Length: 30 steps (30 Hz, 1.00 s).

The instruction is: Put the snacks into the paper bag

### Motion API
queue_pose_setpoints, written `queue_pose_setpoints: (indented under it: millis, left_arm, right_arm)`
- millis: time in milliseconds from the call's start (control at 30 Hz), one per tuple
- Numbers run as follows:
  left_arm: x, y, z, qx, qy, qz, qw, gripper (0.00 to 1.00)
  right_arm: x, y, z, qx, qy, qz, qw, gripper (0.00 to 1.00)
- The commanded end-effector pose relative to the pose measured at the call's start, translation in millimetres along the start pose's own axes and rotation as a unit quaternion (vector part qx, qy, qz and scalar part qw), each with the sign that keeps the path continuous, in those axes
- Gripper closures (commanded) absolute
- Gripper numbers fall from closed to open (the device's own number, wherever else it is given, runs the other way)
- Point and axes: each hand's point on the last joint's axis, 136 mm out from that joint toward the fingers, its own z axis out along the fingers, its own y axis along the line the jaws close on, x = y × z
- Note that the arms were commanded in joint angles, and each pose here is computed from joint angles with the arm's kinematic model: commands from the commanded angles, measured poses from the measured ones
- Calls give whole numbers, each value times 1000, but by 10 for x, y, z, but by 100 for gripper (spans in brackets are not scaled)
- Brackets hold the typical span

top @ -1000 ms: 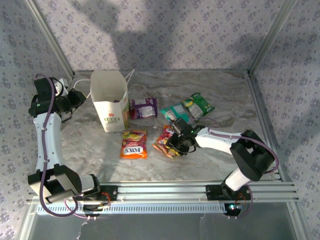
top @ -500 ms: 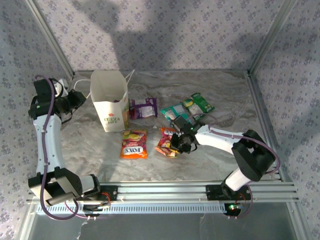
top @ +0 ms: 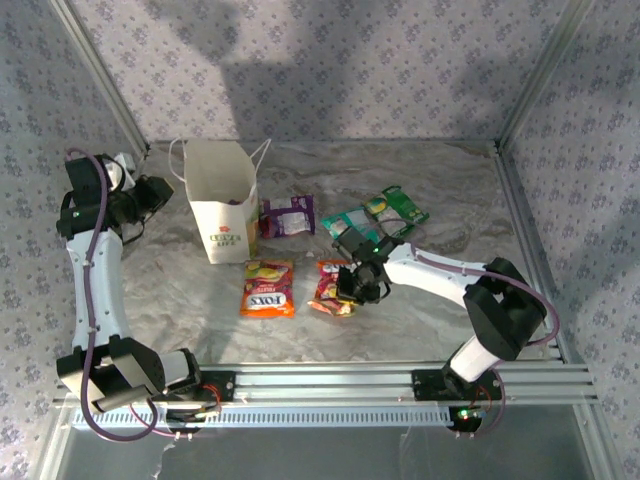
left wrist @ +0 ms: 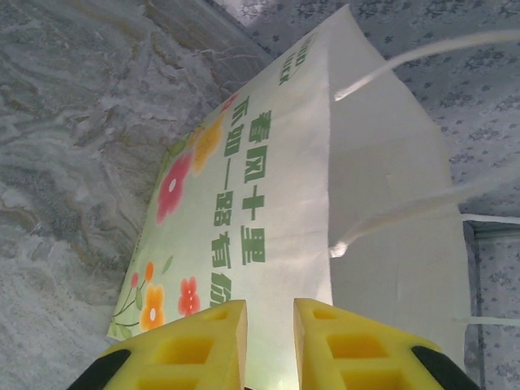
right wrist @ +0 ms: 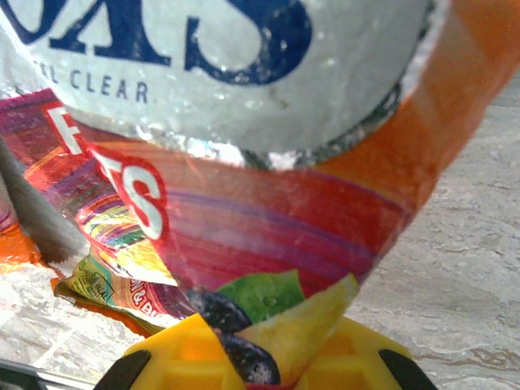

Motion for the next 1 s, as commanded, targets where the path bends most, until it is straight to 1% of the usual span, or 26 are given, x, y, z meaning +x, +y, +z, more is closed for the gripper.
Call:
queue_pose_setpoints:
  millis: [0,167,200,267,500,600,700,867,933,967]
  left_arm:
    - [-171,-297,-200,46,-34,35,998,71]
    - [-238,-428,-309,60,-48,64,995,64]
    - [-308,-480,-331,68,-62,75,993,63]
    - [-372,-542,-340,77,-68,82,991,61]
    - [-507,-634,-268,89,-60,88,990,59]
    - [-531,-644,-201,81,-56,89,991,58]
    - [-491,-695,-111,71,-48,109,990,57]
    - [-418,-682,9,33,-29,135,990,57]
    - [-429,-661,50,25,-26,131,991,57]
    - [-453,-620,61,14,-29,124,992,59]
  right_arm:
    - [-40,84,-110,3,-8,-26,1000,100]
    - [-110,227,-277,-8,-27,-50,998,100]
    - [-130,251,-310,-10,-32,-53,998,100]
    - [-157,318,-379,-17,-38,-64,997,100]
    - [-282,518,-635,-33,-67,-87,993,100]
    - [-322,570,-711,-37,-76,-93,992,100]
    - [-363,630,-802,-43,-84,-99,991,100]
    - [-429,734,-972,-54,-100,-112,987,100]
    - [-451,772,-1044,-58,-107,-117,986,100]
    - [-466,795,-1086,-60,-111,-121,985,100]
